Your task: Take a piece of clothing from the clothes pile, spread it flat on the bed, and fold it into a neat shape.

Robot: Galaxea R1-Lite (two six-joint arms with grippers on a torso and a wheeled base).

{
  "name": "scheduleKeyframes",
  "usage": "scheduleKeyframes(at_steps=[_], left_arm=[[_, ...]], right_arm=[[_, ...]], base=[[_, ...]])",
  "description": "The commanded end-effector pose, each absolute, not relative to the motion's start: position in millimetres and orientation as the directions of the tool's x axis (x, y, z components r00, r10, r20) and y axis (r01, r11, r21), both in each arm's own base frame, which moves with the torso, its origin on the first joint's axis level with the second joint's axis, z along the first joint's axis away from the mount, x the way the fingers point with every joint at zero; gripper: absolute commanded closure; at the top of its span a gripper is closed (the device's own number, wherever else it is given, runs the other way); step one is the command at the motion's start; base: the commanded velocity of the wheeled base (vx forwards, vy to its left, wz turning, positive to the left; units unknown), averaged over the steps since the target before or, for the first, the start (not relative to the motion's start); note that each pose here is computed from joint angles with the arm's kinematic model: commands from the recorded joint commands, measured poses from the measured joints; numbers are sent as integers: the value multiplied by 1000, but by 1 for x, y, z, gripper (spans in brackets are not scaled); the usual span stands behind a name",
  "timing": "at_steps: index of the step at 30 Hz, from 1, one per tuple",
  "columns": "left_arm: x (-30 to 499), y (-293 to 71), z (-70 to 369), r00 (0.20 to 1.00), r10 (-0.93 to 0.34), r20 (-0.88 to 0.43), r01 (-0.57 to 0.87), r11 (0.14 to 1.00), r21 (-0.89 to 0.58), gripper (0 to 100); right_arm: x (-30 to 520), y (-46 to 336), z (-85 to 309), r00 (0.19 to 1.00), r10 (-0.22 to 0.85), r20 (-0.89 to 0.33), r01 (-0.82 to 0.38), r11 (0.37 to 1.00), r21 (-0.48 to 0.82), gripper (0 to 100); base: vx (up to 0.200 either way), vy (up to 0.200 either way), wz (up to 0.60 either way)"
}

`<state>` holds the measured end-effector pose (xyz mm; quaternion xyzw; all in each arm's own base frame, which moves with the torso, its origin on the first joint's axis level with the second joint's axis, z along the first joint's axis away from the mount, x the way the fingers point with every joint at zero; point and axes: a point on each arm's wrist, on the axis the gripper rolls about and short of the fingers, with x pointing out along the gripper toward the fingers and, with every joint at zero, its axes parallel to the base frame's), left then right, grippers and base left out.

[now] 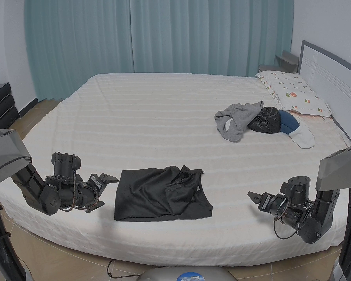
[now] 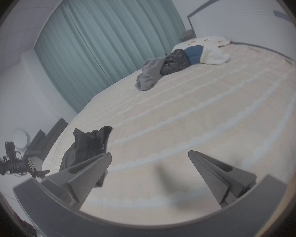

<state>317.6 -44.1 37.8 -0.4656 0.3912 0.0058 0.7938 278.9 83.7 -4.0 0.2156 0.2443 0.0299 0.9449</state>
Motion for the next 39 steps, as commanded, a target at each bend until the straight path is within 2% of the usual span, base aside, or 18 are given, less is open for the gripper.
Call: scheduleKeyframes(at_steps=[1,6,14,18,24,28,34,39], left_arm=[[320,-39,33,689,-352,-634,-388,559,-733,0],[321,-39,30,685,-351,-638,-394,559,-730,0],[324,-39,24,675,-350,-649,-404,561,-723,0],[325,-40,20,670,-350,-655,-405,567,-718,0],[325,-42,18,668,-346,-659,-407,572,-712,0],[325,-42,18,668,-346,-659,-406,574,-712,0],[325,-42,18,668,-346,-659,-406,574,-712,0],[325,-42,17,665,-347,-662,-404,578,-709,0]], right_arm=[[283,98,-2,882,186,-433,-1,920,392,0],[289,111,0,882,183,-435,-34,944,328,0],[305,157,15,873,215,-437,-93,954,284,0],[319,170,22,867,183,-463,-85,971,225,0],[337,180,29,864,145,-481,-74,984,164,0],[350,191,10,842,70,-534,-22,995,94,0],[352,187,1,794,5,-607,10,1000,21,0],[354,174,-2,781,-60,-622,64,998,-15,0]], base=[[0,200,0],[0,200,0],[0,200,0],[0,200,0],[0,0,0],[0,0,0],[0,0,0],[0,0,0]])
